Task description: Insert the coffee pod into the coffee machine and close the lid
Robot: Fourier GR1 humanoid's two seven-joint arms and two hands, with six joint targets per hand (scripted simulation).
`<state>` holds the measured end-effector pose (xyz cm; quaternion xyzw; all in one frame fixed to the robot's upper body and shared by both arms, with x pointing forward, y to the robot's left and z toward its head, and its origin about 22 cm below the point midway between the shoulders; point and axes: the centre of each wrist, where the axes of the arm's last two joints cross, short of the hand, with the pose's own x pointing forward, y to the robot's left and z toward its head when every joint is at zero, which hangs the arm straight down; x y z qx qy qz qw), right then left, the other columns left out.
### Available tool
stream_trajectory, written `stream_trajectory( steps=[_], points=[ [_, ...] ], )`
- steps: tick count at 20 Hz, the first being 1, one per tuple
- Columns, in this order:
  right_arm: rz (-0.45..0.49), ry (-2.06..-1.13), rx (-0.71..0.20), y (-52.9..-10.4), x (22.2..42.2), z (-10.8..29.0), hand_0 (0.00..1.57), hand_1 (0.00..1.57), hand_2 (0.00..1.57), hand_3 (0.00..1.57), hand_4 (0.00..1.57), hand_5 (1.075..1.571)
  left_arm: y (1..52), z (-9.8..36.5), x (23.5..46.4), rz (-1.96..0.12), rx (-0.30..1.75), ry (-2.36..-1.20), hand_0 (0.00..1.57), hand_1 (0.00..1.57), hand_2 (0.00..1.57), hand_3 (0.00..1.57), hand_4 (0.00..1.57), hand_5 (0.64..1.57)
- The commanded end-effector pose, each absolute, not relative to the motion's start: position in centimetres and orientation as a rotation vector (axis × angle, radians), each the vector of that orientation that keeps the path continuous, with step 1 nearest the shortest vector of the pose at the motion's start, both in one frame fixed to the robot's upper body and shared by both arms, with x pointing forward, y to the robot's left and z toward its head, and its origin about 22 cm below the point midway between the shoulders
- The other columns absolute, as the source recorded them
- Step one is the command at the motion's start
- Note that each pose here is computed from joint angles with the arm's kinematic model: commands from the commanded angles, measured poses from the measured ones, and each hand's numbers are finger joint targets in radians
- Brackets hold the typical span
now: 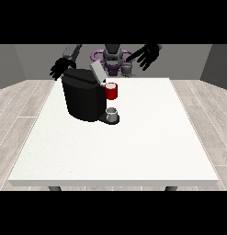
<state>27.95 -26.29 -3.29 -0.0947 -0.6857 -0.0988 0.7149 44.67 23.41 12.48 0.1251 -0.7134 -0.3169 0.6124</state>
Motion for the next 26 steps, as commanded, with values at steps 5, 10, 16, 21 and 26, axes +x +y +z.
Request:
stream_trajectory(
  steps=[5, 10, 16, 21, 26],
  points=[
    [-0.234, -1.420, -0.233, -28.6, 23.9, -5.6, 0.00, 0.00, 0.00, 0.00, 0.49, 1.571, 25.7, 1.5, 39.6, -0.425, 0.039, -1.574, 0.00, 0.00, 0.00, 0.00, 0.00, 1.571],
    [-0.095, -1.506, -0.233, -28.9, 25.8, -2.4, 0.00, 0.00, 0.00, 0.00, 0.39, 1.571, 25.8, -1.2, 37.8, -0.304, -0.017, -1.536, 0.00, 0.00, 0.00, 0.00, 0.21, 1.571],
    [-0.011, -1.525, -0.151, -28.3, 27.6, 1.4, 0.00, 0.00, 0.00, 0.00, 0.00, 1.571, 24.6, -3.1, 36.4, -0.224, -0.109, -1.408, 0.00, 0.00, 0.00, 0.00, 0.00, 1.571],
    [0.048, -1.567, -0.075, -26.8, 28.8, 3.1, 0.00, 0.00, 0.00, 0.00, 0.00, 1.571, 23.1, -5.2, 34.2, -0.148, -0.148, -1.413, 0.00, 0.00, 0.00, 0.00, 0.14, 1.571],
    [0.124, -1.621, -0.064, -25.9, 30.8, 5.7, 0.00, 0.00, 0.00, 0.00, 0.00, 1.571, 22.8, -4.0, 34.0, -0.164, -0.181, -1.475, 0.00, 0.00, 0.00, 0.00, 0.09, 1.571]
  ],
)
